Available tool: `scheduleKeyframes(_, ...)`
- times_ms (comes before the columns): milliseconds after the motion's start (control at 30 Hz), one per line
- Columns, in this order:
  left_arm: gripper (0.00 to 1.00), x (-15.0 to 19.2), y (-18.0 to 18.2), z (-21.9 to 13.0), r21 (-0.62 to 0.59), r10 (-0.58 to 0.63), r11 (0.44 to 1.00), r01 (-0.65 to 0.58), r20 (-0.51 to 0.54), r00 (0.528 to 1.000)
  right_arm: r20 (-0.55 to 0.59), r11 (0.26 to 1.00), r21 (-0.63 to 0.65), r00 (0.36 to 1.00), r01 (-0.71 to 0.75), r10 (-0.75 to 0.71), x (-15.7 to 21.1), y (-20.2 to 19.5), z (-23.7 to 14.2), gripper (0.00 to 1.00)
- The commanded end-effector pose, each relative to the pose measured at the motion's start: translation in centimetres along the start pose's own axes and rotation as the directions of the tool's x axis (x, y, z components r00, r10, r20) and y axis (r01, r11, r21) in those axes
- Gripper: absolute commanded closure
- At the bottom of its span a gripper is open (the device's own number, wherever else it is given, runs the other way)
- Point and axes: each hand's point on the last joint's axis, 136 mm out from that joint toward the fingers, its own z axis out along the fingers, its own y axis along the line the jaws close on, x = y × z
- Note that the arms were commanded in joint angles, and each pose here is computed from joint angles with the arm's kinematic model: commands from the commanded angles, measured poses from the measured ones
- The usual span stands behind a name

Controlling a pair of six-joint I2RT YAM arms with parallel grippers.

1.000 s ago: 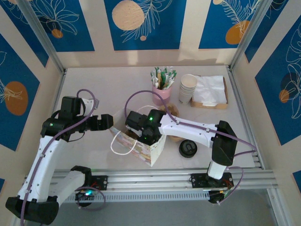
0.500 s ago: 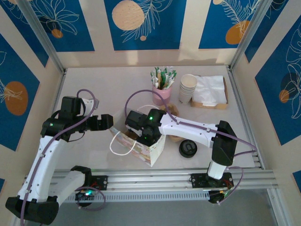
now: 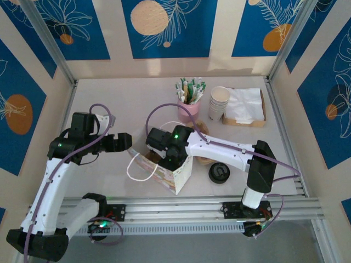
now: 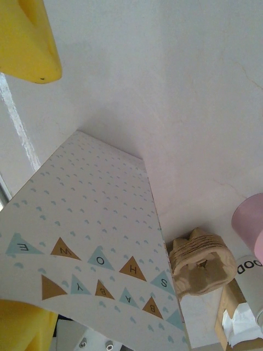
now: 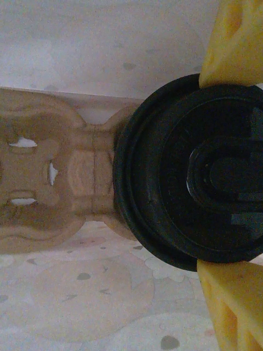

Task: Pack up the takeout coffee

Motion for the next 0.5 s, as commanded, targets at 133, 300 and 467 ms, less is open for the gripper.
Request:
scheduleKeyframes(133, 0.09, 0.5, 0.5, 0.2, -0.033, -0.019, 0.999, 0.019, -0.026, 0.999, 0.060, 0.999, -0.046, 0.998, -0.005, 0.008, -0.1, 0.7, -3.2, 0.20)
scheduleKeyframes(300, 0.09, 0.3, 0.5, 0.1, -0.034, -0.022, 0.999, 0.021, -0.023, 0.999, 0.086, 0.999, -0.052, 0.996, -0.006, 0.010, -0.4, 0.8, -4.2, 0.18)
scheduleKeyframes(467, 0.09, 0.3, 0.5, 0.1, -0.036, -0.024, 0.999, 0.023, -0.024, 0.999, 0.105, 0.998, -0.060, 0.994, -0.003, 0.009, -0.6, 0.9, -5.0, 0.16)
